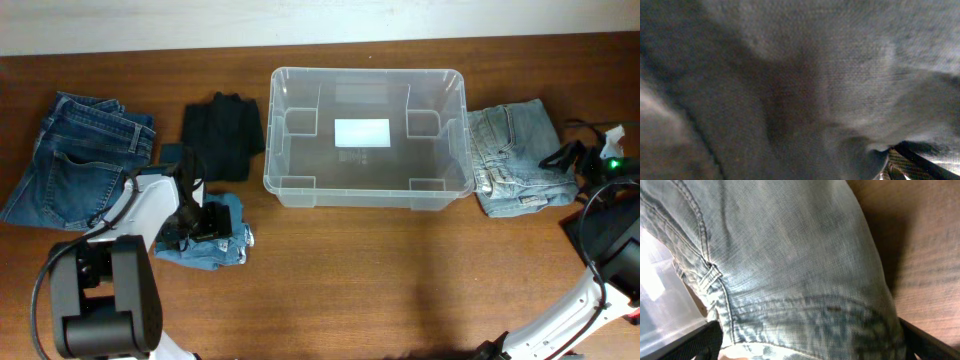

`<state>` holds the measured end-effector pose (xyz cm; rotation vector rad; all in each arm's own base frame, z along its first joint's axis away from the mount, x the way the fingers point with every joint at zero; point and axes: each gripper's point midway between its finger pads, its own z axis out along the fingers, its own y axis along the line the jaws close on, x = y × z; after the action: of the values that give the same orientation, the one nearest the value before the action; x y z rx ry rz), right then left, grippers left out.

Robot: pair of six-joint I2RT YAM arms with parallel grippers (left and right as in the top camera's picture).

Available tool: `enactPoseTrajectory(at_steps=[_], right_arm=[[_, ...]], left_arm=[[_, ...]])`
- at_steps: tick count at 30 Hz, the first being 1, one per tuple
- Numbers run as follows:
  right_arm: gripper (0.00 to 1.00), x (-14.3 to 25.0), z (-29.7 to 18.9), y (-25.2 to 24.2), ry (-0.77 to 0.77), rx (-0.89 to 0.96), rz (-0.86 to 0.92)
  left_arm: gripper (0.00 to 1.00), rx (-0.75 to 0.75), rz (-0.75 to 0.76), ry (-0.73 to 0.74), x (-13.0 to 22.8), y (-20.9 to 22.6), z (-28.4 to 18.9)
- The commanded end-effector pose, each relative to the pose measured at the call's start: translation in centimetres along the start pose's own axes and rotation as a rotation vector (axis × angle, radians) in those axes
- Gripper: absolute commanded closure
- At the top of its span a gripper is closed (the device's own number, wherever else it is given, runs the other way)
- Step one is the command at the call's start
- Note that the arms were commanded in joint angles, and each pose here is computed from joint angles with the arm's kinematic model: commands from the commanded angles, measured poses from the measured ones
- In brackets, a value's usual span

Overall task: Pack container
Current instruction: 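Lower the right gripper and pinch the edge of the light-blue jeans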

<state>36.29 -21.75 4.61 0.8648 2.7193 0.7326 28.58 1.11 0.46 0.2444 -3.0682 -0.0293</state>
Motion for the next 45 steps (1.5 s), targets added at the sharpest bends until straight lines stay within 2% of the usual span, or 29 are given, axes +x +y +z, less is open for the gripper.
enactPoseTrajectory(at_steps=[1,8,13,16,20,24,33,39,45], right_arm=[[0.02,0.2,-0.7,-1.1,0.005,0.037,0.168],[0.02,0.5,-4.8,-4.9,-0.073,0.31,0.307],[0.02,1.0,-5.9,-2.9,-0.083,0.309,0.296],[0.02,1.4,-4.9,-1.4,-0.047,0.31,0.27],[0.02,2.3,-3.7,0.3,-0.01,0.313,0.324],[0.01,3.2,-2.2,1.1,0.007,0.319,0.415],[0.01,5.6,3.0,1.3,0.043,0.336,0.5],[0.01,6.7,6.6,2.6,0.039,0.353,0.455],[0.02,7.7,8.8,3.6,0.017,0.4,0.484]], left_arm=[[0.01,-0.009,0.016,0.021,0.2,0.0,0.6],[0.01,-0.009,0.016,0.021,0.2,0.0,0.6],[0.01,-0.009,0.016,0.021,0.2,0.0,0.6],[0.01,-0.009,0.016,0.021,0.2,0.0,0.6],[0.01,-0.009,0.016,0.021,0.2,0.0,0.6],[0.01,-0.009,0.016,0.021,0.2,0.0,0.6],[0.01,-0.009,0.016,0.021,0.2,0.0,0.6],[0.01,-0.009,0.016,0.021,0.2,0.0,0.6],[0.01,-0.009,0.016,0.021,0.2,0.0,0.6]])
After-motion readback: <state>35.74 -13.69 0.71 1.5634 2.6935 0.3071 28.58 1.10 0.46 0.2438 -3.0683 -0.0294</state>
